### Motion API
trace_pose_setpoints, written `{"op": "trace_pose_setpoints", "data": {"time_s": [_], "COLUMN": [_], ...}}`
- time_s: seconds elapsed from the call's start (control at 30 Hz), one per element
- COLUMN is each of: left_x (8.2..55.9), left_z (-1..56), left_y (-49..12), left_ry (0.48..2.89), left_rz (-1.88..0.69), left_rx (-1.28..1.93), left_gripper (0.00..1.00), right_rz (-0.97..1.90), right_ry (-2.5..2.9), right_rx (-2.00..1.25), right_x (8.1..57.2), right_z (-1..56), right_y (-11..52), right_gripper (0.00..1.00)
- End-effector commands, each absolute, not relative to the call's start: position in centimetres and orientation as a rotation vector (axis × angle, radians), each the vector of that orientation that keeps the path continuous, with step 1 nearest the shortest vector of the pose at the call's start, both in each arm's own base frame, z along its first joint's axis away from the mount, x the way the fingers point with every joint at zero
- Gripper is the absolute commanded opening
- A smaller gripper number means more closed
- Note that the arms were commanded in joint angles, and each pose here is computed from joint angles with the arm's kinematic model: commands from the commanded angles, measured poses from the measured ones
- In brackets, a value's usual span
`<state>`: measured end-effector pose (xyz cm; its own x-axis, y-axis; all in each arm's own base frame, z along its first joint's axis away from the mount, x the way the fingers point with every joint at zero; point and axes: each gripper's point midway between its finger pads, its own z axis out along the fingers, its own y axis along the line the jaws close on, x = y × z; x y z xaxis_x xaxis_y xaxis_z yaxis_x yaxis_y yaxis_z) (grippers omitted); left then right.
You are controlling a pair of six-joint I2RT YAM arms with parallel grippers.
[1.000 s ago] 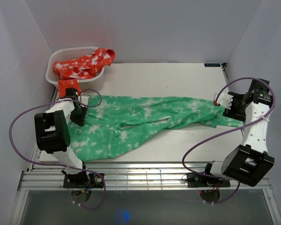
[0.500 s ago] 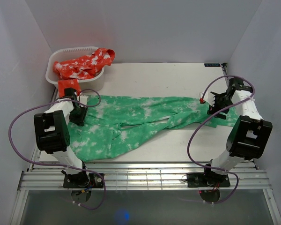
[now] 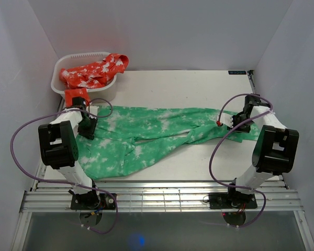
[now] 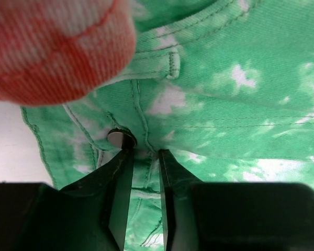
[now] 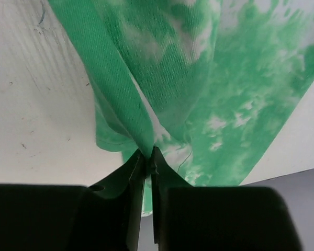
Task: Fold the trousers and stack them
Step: Flatten the trousers out
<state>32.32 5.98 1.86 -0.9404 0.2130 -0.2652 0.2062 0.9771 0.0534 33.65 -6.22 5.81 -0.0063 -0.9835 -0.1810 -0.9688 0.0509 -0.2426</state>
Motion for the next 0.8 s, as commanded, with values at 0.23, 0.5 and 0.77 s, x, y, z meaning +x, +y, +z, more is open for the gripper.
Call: {"op": "trace_pose_setpoints", "data": {"time_s": [0.23,0.5,0.77], "left_x": [33.4,33.9,35.9], "left_z": [-0.1,-1.0,-0.9], "left_y": [6.8,8.6,9.1], "left_ry": [2.857,2.883,2.863], "left_rz": [0.031,0.073,0.068], "left_rx": [0.239,0.152,0.146], "left_gripper": [0.0,0.0,0.0], "right_rz": [-0.307,-0.289,-0.051], "right_ry": [1.95,2.06,2.267], "right_rx": [-1.832,-1.918,-2.04], "right_x": [35.9,25.9,15.1], "right_z": [16.6,17.1,10.0], "right_y": [-9.1,-13.5,-13.8], "right_gripper": [0.08,0.08,0.08]}}
